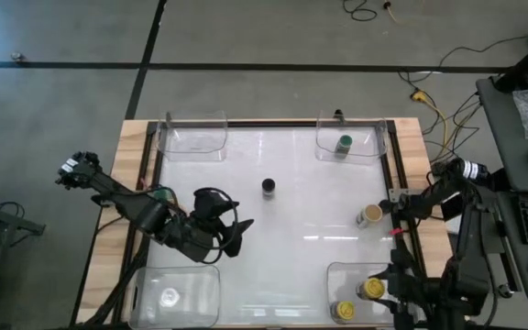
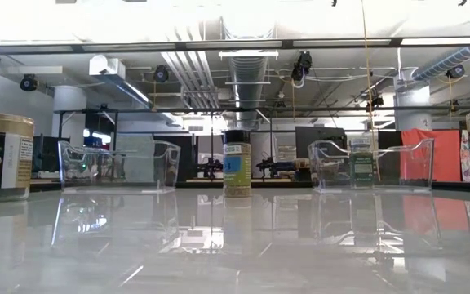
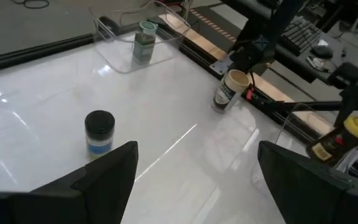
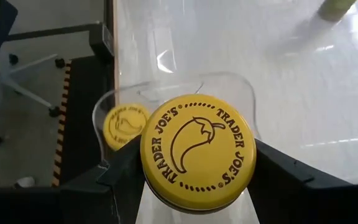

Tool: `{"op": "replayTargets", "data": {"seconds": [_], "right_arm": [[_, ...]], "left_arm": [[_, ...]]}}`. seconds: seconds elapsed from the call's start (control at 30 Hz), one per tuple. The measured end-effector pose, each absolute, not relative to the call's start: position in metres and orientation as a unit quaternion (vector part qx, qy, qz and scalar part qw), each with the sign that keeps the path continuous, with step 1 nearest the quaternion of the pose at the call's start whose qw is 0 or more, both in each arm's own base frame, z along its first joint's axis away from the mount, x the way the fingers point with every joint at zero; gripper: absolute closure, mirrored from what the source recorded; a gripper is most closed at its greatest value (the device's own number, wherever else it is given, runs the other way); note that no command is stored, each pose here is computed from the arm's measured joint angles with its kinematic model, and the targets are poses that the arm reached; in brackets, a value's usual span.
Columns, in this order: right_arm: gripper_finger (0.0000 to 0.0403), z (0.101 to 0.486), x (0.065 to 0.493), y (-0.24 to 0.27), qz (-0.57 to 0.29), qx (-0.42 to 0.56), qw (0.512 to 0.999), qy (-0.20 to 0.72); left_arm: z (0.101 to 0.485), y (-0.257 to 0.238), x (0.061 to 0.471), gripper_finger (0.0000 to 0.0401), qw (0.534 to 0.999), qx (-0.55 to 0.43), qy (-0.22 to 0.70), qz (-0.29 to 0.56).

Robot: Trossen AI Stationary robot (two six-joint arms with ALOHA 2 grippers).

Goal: Sort spices by type
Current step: Put the yellow seasoning bottle into the bottom right transparent bin

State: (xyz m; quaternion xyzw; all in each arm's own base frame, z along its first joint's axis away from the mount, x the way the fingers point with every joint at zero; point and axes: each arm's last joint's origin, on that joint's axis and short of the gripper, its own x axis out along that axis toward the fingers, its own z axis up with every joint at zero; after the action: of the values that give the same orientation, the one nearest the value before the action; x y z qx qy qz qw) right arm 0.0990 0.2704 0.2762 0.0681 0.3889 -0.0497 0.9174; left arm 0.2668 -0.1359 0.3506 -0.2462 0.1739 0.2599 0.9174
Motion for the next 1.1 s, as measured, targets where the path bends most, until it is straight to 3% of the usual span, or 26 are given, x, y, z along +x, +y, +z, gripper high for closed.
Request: {"op": "replayTargets", "data": {"seconds": [0.3, 1.1], "right_arm": [[0.0179, 0.234, 0.099, 0.299, -0.048, 0.023, 0.913, 0.405], [0.0179, 0.198, 0.104, 0.318, -0.075, 0.041, 0.910, 0.406]], "left_arm": [[0.351, -0.136, 0.267, 0.0085, 0.918, -0.246, 0.170, 0.259], [0.351, -0.136, 0.267, 0.0085, 0.920, -0.241, 0.173, 0.255]]}}
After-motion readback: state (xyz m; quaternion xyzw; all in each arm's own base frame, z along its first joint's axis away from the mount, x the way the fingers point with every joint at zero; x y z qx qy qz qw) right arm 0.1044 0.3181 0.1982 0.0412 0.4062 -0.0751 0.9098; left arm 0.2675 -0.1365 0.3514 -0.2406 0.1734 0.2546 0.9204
